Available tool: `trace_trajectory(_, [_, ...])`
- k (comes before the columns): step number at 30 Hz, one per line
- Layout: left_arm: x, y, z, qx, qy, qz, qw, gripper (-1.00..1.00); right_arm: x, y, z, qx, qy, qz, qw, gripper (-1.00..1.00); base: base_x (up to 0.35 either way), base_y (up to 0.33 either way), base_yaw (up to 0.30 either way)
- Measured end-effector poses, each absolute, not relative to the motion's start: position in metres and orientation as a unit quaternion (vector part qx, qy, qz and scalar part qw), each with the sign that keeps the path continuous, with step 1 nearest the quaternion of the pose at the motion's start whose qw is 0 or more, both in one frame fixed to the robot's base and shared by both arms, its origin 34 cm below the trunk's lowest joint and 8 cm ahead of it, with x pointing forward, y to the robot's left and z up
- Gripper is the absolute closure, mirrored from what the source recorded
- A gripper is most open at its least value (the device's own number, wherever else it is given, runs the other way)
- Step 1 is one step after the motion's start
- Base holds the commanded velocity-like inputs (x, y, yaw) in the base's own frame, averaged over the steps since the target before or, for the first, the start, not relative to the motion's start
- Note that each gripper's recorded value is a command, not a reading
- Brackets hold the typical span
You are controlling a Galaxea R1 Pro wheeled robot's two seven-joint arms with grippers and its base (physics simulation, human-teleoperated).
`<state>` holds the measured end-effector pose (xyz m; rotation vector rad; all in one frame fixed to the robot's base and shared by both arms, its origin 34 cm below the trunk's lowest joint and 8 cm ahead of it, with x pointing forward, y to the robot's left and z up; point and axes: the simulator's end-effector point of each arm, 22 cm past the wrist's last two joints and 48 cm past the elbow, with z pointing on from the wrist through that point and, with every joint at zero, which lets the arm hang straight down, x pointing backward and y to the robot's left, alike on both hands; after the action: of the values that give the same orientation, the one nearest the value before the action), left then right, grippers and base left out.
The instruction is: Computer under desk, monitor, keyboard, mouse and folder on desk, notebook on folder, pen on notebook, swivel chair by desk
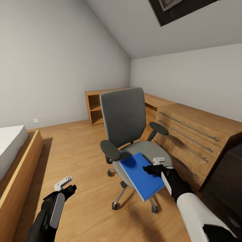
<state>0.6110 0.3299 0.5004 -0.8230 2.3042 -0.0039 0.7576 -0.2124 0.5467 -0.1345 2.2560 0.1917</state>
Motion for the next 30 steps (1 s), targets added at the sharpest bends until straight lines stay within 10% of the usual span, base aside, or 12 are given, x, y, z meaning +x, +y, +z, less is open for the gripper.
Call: trace_trajectory(30, [0.62, 0.329, 0.55, -0.317, 0.887, -0.001, 0.336, -1.0, 0.764, -0.214, 0.592, -0.052, 0.906, 0.077, 0.414, -1.0, -0.01, 0.0, 0.0])
